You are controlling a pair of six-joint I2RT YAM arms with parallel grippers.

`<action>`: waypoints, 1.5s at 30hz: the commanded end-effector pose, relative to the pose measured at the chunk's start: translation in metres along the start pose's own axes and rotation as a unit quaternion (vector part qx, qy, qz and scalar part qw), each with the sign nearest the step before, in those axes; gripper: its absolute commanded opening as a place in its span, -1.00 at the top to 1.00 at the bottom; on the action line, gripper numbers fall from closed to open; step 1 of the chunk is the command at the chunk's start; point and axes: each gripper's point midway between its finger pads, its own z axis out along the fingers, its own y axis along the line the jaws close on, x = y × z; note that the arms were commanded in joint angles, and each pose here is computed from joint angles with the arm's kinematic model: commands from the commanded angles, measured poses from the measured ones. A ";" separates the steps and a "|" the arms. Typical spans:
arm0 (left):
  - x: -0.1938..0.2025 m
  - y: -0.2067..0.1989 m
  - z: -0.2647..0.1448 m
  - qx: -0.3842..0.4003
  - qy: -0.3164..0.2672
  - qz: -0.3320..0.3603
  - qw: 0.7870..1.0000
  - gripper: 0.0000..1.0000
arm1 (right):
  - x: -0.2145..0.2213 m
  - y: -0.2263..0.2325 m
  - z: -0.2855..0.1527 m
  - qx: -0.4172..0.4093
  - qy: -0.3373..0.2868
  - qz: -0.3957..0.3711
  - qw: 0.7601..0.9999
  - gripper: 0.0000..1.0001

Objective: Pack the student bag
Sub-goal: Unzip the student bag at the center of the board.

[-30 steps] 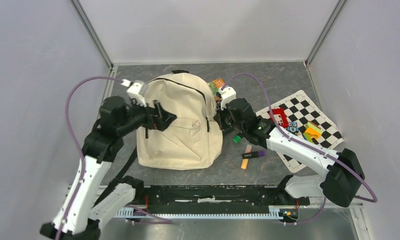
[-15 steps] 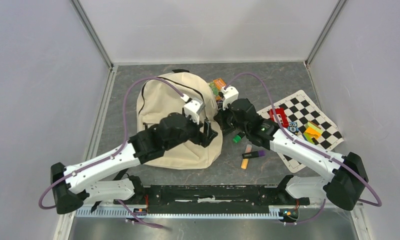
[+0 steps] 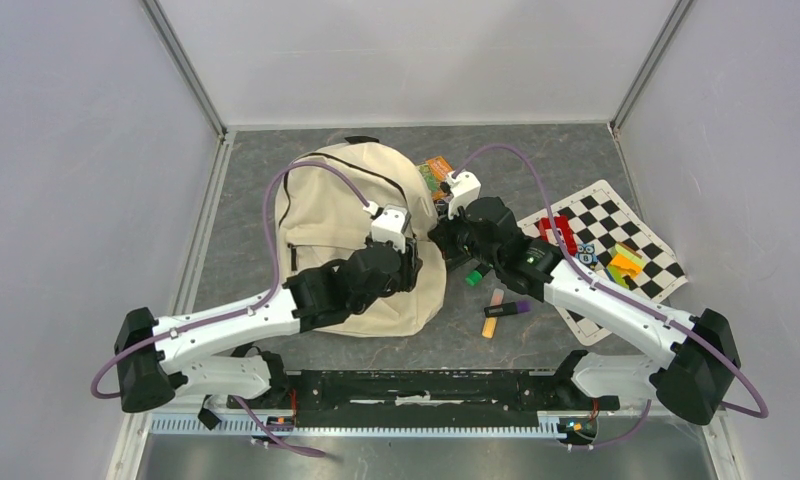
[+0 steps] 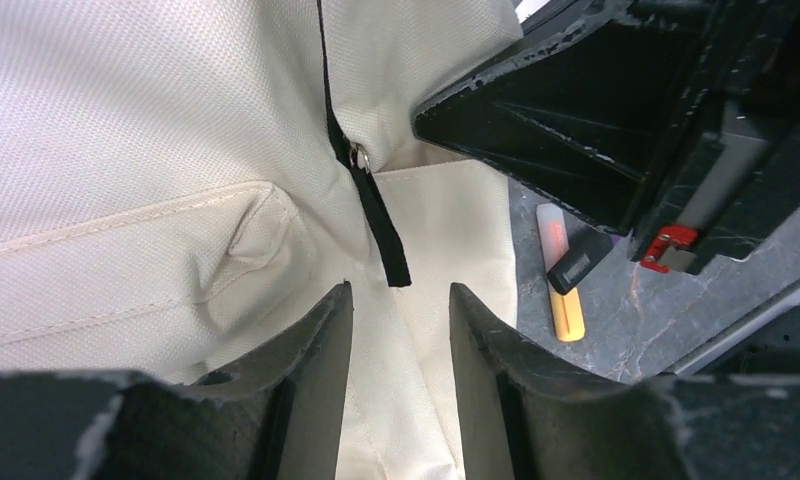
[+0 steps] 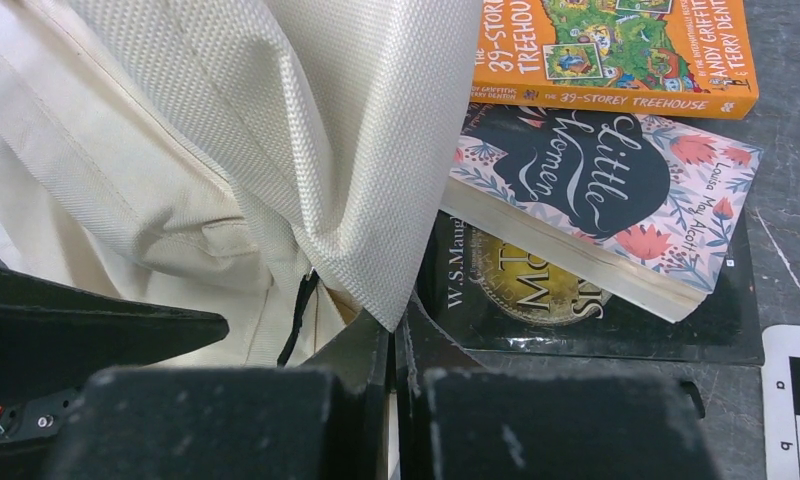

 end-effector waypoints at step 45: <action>-0.116 0.031 -0.055 -0.066 -0.173 0.022 0.983 0.96 | 0.001 0.074 -0.019 -0.171 -0.031 -0.202 0.964 1.00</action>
